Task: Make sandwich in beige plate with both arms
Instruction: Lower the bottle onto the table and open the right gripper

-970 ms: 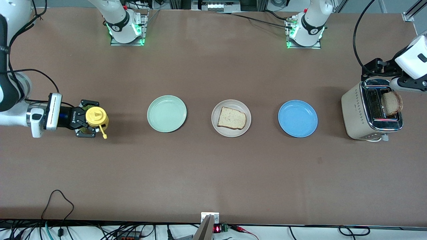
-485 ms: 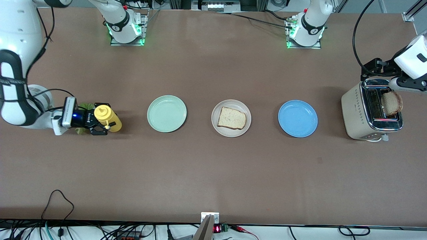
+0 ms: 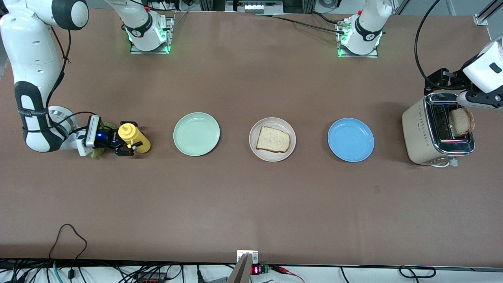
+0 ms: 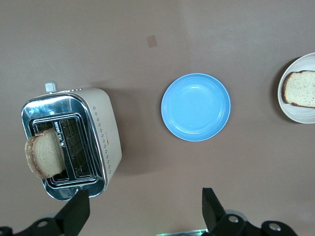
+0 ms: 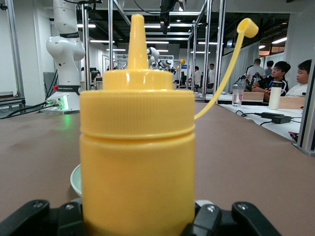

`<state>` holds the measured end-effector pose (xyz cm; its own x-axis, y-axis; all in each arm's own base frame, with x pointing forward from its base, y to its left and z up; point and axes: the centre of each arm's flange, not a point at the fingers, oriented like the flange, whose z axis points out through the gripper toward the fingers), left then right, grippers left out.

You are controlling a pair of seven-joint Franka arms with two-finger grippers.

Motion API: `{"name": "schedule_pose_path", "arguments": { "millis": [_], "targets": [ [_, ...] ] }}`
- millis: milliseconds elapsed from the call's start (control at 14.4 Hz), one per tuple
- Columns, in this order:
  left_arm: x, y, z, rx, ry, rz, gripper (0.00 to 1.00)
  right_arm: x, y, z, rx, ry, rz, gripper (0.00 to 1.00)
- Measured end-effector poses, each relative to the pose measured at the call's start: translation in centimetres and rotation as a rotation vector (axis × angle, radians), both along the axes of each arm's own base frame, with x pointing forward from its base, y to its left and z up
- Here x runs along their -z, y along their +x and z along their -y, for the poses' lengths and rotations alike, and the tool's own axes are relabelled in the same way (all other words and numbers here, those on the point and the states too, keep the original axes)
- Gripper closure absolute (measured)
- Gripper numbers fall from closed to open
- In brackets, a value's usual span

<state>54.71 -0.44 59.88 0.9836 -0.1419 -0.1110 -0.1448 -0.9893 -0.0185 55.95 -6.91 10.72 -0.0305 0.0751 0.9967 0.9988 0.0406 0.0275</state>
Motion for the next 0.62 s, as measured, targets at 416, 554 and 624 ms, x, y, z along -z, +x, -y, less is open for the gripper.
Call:
{"name": "schedule_pose_path", "arguments": {
  "millis": [416,554,624],
  "targets": [
    [0.0,0.0,-0.2,-0.003,0.0,0.0,0.0,1.9,-0.8,0.1,0.014,0.026,-0.029,0.45],
    [0.0,0.0,-0.2,-0.003,0.0,0.0,0.0,1.7,-0.7,0.1,0.015,0.032,-0.026,0.28],
    [0.0,0.0,-0.2,-0.004,0.0,0.0,0.0,1.6,-0.6,0.1,0.015,0.034,-0.025,0.16]
  ]
}}
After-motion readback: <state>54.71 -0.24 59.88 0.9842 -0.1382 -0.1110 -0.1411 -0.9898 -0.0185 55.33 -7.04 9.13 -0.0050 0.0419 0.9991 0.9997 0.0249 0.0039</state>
